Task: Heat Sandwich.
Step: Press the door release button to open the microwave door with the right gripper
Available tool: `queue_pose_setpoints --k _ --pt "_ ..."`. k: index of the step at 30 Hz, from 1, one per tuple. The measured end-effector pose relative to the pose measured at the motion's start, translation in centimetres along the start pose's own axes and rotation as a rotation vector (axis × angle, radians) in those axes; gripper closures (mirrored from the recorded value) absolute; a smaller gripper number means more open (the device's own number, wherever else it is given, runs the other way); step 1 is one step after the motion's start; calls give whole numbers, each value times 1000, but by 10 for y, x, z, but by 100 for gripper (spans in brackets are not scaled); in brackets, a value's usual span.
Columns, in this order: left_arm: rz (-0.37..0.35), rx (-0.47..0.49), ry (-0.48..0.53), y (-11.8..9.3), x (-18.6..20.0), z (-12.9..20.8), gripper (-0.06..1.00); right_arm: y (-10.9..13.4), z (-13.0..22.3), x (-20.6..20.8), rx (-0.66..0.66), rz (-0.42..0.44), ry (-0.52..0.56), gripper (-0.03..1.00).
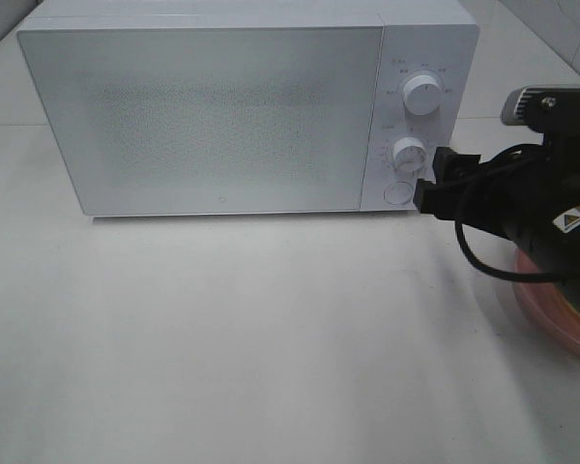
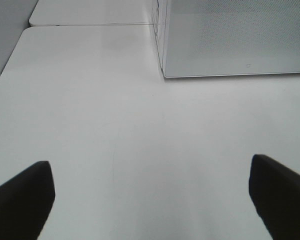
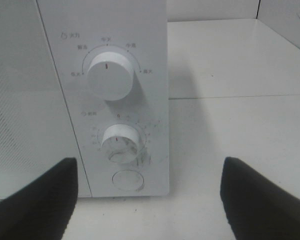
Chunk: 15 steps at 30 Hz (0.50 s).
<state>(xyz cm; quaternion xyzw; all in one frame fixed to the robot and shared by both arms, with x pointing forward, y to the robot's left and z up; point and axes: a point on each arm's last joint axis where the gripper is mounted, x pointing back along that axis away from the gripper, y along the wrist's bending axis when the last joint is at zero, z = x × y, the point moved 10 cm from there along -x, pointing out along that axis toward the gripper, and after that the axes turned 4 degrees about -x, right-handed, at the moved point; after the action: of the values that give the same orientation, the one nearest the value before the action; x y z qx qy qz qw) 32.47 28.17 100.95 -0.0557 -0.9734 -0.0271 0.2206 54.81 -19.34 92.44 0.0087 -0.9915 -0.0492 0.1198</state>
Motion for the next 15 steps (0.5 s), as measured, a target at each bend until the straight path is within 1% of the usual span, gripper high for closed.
queue_pose_setpoints --k 3,7,15 --pt "0 0 0 0 0 0 -5 8 16 0 26 -7 37 20" --pt "0 0 0 0 0 0 -5 13 26 0 50 -17 62 20" --pt "0 0 0 0 0 0 -5 8 33 -2 46 15 83 20"
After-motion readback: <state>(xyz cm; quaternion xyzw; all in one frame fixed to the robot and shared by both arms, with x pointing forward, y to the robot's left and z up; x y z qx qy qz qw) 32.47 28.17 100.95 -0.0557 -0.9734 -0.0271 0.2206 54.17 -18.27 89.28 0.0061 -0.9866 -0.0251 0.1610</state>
